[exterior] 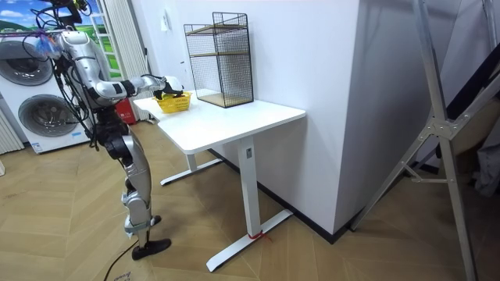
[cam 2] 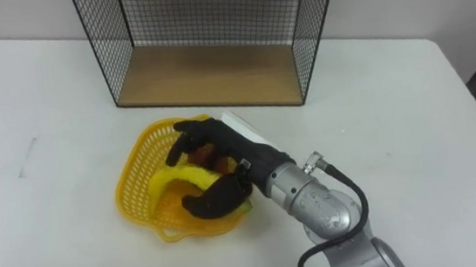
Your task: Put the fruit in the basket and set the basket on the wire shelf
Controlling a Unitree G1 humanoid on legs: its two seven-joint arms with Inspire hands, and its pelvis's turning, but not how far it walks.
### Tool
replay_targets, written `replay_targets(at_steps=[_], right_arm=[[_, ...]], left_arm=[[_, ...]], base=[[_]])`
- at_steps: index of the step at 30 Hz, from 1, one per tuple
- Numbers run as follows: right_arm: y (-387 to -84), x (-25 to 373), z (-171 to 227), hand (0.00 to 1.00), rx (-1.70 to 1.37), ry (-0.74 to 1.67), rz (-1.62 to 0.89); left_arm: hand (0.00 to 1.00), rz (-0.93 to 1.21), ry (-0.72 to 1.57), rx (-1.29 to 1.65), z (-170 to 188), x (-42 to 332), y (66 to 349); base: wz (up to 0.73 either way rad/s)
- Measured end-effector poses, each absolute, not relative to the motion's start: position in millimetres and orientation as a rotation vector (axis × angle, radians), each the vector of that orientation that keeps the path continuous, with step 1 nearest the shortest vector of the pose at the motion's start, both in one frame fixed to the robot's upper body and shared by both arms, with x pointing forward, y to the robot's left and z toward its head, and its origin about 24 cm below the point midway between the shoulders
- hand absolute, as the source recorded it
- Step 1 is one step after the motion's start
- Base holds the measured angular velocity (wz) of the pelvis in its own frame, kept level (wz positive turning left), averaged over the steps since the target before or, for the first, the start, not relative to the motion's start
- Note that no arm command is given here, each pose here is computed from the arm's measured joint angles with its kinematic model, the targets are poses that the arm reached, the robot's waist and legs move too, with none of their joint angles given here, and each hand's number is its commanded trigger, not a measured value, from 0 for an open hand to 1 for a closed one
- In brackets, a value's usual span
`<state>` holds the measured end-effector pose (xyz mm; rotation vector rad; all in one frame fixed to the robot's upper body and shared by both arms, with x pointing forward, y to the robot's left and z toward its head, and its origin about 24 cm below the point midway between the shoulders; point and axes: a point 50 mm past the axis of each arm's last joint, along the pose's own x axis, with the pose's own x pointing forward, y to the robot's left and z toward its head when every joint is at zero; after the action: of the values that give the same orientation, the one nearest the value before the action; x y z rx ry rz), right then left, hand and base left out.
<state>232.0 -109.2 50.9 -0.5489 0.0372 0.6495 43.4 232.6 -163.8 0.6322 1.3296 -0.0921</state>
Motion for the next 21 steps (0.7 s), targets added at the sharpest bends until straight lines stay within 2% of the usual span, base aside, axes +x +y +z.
replay_targets(at_steps=[21], right_arm=[[-111.2,228.8,47.2,0.0,-0.529,0.056,0.646]], left_arm=[[0.0,-0.04,1.336,0.561,-163.8,41.3,234.2]], base=[[0.03]])
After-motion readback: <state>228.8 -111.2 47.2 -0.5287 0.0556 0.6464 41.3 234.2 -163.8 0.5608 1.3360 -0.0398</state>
